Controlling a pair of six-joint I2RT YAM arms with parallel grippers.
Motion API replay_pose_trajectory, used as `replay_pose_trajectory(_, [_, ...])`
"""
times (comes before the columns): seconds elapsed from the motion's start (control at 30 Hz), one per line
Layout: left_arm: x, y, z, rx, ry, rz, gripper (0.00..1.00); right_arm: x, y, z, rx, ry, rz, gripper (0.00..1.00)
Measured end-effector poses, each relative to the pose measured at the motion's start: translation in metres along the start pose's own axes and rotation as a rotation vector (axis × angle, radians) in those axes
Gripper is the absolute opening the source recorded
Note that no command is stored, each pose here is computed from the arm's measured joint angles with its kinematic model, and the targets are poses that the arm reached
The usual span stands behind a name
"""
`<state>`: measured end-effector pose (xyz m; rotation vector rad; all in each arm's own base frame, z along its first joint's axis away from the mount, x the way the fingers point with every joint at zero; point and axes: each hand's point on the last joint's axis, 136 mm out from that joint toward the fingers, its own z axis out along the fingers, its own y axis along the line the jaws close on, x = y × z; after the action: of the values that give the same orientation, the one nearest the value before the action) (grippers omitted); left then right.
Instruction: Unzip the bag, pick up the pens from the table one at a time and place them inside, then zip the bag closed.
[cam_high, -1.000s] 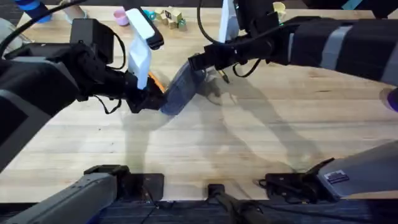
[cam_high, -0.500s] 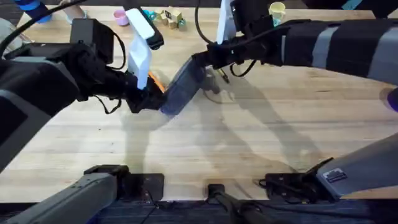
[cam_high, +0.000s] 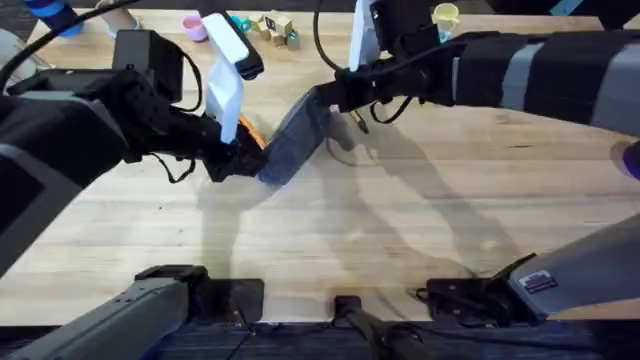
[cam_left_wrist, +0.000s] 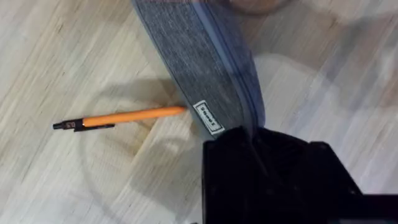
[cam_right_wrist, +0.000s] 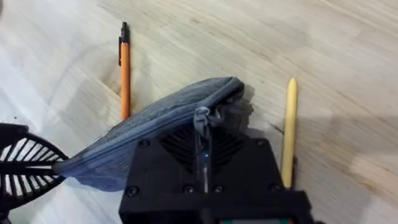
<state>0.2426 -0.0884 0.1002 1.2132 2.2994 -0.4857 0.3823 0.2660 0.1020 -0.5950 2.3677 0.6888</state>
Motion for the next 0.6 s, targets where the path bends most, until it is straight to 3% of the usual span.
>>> replay_pose_trajectory(0.23, [0.000, 0.000, 0.000, 0.000, 0.000, 0.000, 0.042, 0.001, 0.000, -0.001, 0.001, 0.004, 0.002, 0.033])
replay_pose_trajectory(0.6, [0.003, -0.001, 0.000, 0.004, 0.013, -0.007, 0.042, 0.001, 0.009, -0.032, 0.015, 0.016, 0.006, 0.032])
